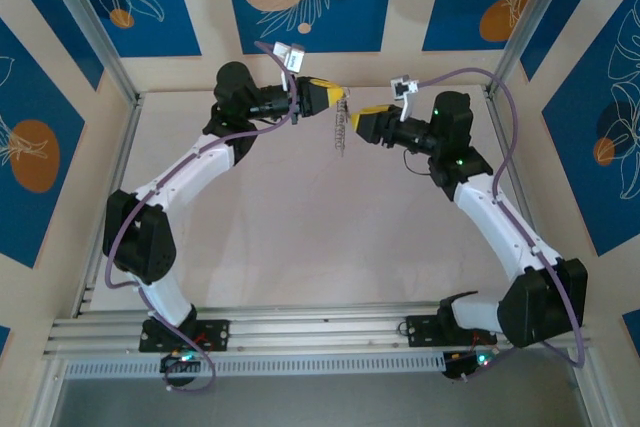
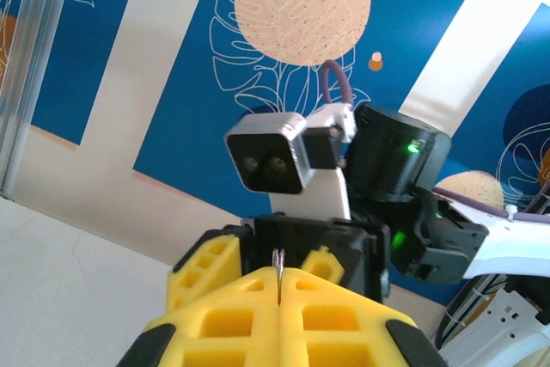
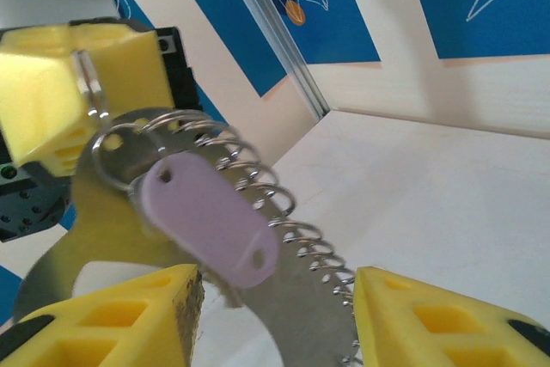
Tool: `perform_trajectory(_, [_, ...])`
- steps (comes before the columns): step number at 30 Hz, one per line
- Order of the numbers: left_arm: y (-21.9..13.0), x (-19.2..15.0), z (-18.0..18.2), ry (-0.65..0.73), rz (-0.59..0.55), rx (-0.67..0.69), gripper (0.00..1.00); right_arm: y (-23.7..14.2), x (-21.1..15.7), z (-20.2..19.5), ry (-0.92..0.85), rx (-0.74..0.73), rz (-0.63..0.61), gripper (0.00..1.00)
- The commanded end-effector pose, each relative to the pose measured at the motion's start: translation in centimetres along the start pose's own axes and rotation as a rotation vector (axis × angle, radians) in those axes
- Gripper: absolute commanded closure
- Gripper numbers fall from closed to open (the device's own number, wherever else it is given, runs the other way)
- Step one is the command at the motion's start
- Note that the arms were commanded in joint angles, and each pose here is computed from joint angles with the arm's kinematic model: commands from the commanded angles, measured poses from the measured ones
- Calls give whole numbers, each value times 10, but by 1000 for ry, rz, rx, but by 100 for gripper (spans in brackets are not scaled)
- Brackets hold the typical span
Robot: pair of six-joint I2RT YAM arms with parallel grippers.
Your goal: Put the keys on the keyring
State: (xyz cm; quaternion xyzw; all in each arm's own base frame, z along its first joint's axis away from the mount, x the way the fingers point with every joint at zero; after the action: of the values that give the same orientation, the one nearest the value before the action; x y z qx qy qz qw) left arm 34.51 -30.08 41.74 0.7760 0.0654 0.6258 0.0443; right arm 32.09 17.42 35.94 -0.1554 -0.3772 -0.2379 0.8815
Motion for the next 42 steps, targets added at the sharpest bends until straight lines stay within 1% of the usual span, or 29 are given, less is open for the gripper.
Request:
perform_trajectory(1, [-2,11,-5,34,-43,-3,100,-2,9,12,-104,-20,-90,48])
perform_trajectory(8, [-3,10,-5,26,-44,-6,100,14,12,23,-162,-8,-82,47])
perform_trajectory(12, [-3,10,-6,27,-47,-7,100,28,11,26,-182,3,-49,50])
perform_trajectory(13, [-3,11,-6,27,-49,-7,100,30,9,27,-187,7,-43,53])
perform_trajectory(15, [-3,10,-6,24,-49,-9,100,35,6,29,-195,22,-28,66])
perform_trajectory(18, [-4,10,-6,24,-54,-4,100,39,1,34,-209,43,-5,82])
perform_trajectory(21, [-4,10,-6,25,-57,-4,100,41,-6,35,-212,58,18,92])
perform_trajectory(24, [-4,9,-5,24,-58,-4,100,41,-9,37,-212,65,28,97])
perform_trajectory(28, [-4,10,-5,25,-60,-5,100,41,-12,38,-213,65,39,96])
perform_trajectory(31, [-4,10,-5,27,-63,-3,100,38,-13,35,-209,47,35,85])
perform_trajectory(33, [-4,10,-5,28,-62,-2,100,34,-14,35,-206,45,35,73])
perform_trajectory(36, [-4,9,-5,26,-63,-2,100,27,-14,33,-193,38,34,63])
perform_trajectory(39, [-4,9,-6,29,-63,-3,100,15,-14,30,-180,33,33,62])
perform_trajectory(42, [-4,10,-6,29,-65,-2,100,-1,-9,25,-159,26,0,63])
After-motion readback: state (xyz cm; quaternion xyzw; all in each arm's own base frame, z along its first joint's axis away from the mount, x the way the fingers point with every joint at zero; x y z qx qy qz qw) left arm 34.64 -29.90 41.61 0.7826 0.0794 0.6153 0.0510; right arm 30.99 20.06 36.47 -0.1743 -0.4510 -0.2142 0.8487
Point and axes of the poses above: each hand's point on the last joint's axis, 136 mm out from that joint toward the fingers, its own y axis out along the fingers, its own z axis along the line the jaws close on, x = y × z, the point moved 5 cm from there along -y, back along the fingers, and after that the axes turned 13 degrees about y, right-handed, at the moved point
